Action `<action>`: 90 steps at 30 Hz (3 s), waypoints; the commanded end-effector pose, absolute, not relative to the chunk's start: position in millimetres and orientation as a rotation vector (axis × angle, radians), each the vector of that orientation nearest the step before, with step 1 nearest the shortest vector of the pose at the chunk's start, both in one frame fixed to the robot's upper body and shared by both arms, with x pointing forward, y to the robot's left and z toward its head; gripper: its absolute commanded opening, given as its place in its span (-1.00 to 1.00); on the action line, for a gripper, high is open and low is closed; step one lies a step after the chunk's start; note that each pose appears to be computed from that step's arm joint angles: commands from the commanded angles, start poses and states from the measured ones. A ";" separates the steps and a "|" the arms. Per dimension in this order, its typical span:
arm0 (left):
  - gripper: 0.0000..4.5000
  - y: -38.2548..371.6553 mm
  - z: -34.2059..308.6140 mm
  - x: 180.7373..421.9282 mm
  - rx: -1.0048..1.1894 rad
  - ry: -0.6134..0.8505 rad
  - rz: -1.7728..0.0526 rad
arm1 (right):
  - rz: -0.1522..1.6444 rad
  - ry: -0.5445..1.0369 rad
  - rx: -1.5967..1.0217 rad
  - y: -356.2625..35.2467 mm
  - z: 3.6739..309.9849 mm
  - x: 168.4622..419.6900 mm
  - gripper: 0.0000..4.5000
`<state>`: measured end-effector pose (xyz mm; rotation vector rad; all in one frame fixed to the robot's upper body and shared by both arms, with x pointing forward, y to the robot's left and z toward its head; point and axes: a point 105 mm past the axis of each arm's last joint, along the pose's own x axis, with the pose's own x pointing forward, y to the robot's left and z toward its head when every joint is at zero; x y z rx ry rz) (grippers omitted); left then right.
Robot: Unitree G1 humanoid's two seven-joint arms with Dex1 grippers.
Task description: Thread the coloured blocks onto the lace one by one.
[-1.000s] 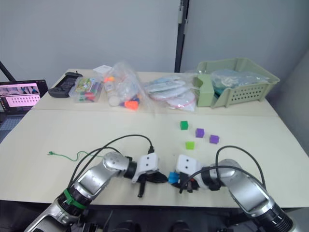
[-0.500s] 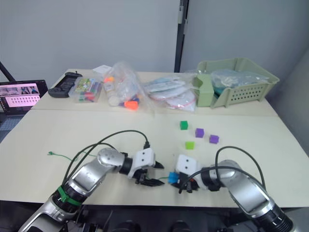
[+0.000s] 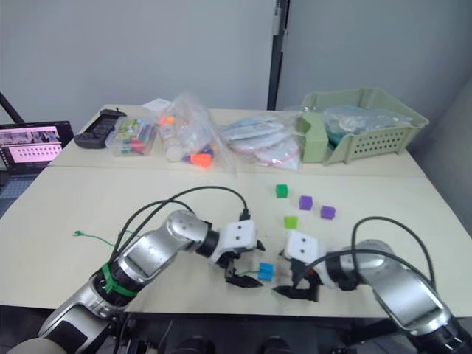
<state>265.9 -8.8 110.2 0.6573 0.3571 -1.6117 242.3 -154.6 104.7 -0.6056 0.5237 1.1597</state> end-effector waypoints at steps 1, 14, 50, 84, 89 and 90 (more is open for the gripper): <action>0.99 -18.6 105.3 268.5 0.752 0.337 -1.619 | 1.153 0.490 -0.624 -158.6 108.5 244.9 0.99; 0.31 -29.5 94.6 271.1 0.820 0.348 -1.640 | 1.142 0.493 -0.620 -155.5 97.7 245.7 1.00; -0.38 26.3 102.6 287.1 0.773 0.386 -1.533 | 1.136 0.472 -0.695 -167.3 104.3 246.5 -1.00; -0.38 214.3 146.7 338.1 0.493 0.466 -1.255 | 1.104 0.447 -0.661 -150.9 91.7 253.5 -1.00; -0.38 234.3 134.5 337.7 0.612 0.540 -1.224 | 1.101 0.451 -0.663 -151.5 91.0 254.0 -1.00; -0.38 238.3 130.9 338.2 0.650 0.553 -1.215 | 1.100 0.453 -0.663 -152.0 90.9 253.8 -1.00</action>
